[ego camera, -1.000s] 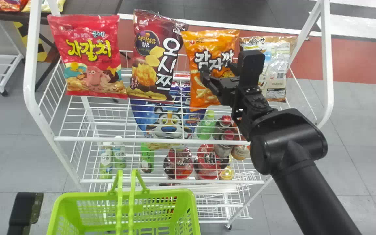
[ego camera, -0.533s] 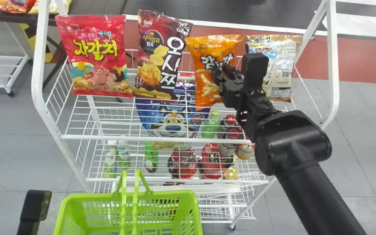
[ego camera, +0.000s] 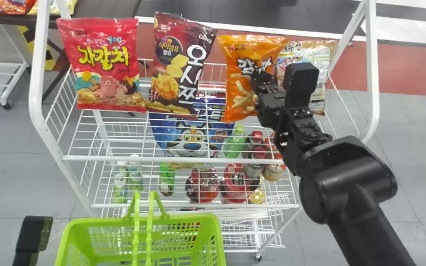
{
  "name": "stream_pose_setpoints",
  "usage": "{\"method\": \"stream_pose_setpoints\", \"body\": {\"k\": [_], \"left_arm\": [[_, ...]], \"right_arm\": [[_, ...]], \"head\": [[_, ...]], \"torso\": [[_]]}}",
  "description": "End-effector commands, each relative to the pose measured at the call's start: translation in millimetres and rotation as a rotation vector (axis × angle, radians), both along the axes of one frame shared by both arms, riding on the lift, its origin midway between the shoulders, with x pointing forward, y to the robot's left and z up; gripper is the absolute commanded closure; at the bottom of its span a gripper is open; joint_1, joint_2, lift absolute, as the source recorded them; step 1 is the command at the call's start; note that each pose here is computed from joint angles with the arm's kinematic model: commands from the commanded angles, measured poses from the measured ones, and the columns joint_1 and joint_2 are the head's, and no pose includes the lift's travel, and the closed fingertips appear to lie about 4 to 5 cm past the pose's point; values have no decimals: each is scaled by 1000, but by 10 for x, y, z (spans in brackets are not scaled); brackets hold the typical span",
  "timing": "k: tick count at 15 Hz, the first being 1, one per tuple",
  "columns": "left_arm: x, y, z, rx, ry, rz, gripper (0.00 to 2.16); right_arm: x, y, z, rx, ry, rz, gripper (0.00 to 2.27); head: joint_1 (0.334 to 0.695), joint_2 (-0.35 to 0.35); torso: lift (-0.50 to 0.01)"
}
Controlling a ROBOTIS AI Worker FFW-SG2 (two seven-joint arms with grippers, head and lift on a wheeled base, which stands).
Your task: Hold basket handle with left hand then pick Gamjakkang with right hand and place into basket
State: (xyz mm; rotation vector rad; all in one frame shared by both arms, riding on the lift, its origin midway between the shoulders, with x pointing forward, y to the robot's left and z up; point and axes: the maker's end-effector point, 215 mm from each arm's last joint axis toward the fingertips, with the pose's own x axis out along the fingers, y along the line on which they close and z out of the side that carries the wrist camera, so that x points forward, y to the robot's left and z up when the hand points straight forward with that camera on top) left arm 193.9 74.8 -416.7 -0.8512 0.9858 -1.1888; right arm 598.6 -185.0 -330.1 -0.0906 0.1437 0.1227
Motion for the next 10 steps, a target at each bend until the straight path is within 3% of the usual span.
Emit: {"method": "stream_pose_setpoints", "body": {"k": [1,10], "left_arm": [[-11,-22,26,2,-8,-6,2148],[-67,-67,43,-5,-15,-20,2148]], "right_arm": [[-244,0,91,5,20,14,2135],[-1505,71,272,-37,228,88,2132]], "head": [[695,-156],[695,-205]], "torso": [[-20],[-20]]}}
